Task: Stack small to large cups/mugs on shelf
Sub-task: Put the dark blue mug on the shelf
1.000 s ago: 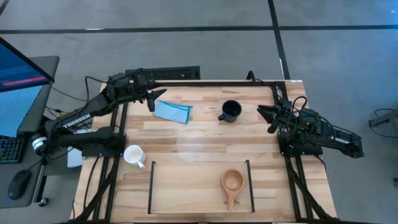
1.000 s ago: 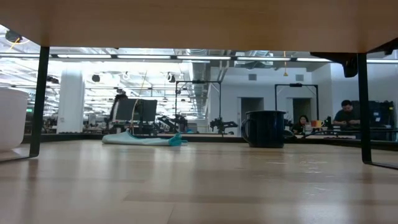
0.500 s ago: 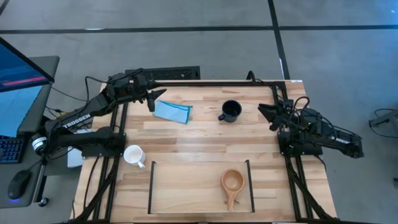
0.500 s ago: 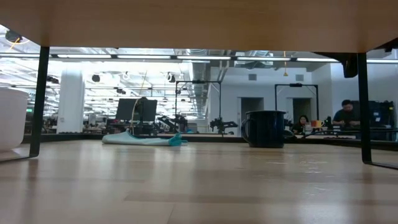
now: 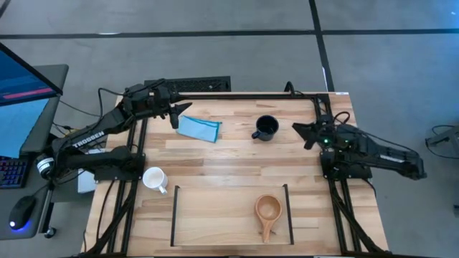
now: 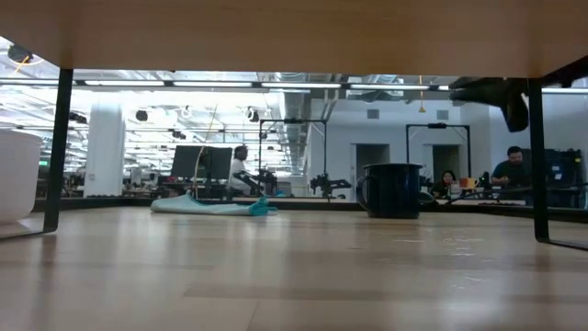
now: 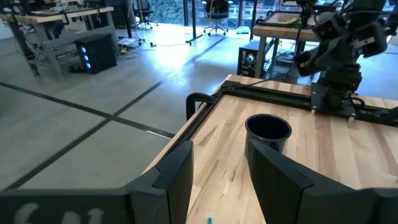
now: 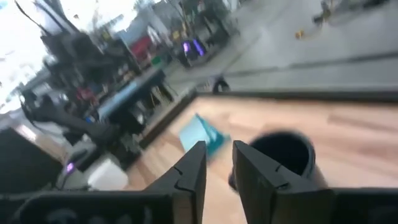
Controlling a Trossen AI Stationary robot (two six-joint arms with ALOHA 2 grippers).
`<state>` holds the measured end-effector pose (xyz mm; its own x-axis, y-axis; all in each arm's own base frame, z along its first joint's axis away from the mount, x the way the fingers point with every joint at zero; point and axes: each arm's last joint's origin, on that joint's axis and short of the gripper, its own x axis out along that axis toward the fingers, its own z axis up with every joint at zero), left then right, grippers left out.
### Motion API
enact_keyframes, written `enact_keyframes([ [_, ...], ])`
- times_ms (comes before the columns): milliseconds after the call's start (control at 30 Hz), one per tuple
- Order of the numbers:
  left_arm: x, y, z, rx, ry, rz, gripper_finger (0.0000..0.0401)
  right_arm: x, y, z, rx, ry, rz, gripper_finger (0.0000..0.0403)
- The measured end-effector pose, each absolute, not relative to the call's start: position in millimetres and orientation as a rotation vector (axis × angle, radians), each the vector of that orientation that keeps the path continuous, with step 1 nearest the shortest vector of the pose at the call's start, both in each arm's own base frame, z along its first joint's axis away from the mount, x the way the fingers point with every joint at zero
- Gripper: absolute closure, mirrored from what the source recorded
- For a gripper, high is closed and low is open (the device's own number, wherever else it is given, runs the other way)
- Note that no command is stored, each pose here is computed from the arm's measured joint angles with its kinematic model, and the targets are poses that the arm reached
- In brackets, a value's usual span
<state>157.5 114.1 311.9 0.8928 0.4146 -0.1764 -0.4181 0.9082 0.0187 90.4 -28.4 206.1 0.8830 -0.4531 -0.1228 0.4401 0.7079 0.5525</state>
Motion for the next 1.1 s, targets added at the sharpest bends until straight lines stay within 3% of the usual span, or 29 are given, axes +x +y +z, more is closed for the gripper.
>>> enact_keyframes([
  [167,157.5,114.1,311.9,-0.020,0.178,0.432,0.0259,100.3,-30.3,203.8,0.616,0.072,-0.510,0.0305],
  [400,157.5,114.1,311.9,-0.021,0.178,0.432,0.0259,106.7,-32.1,235.0,0.590,0.168,-0.543,0.0301],
  [600,157.5,114.1,311.9,-0.025,0.178,0.432,0.0259,111.9,-36.2,259.0,0.553,0.236,-0.587,0.0254],
  [833,157.5,114.1,311.8,-0.026,0.178,0.432,0.0259,119.6,-45.8,261.4,0.566,0.281,-0.652,0.0191],
  [1100,157.5,114.1,311.7,-0.038,0.176,0.433,0.0259,137.0,-56.2,240.7,0.655,0.464,-0.655,0.0181],
])
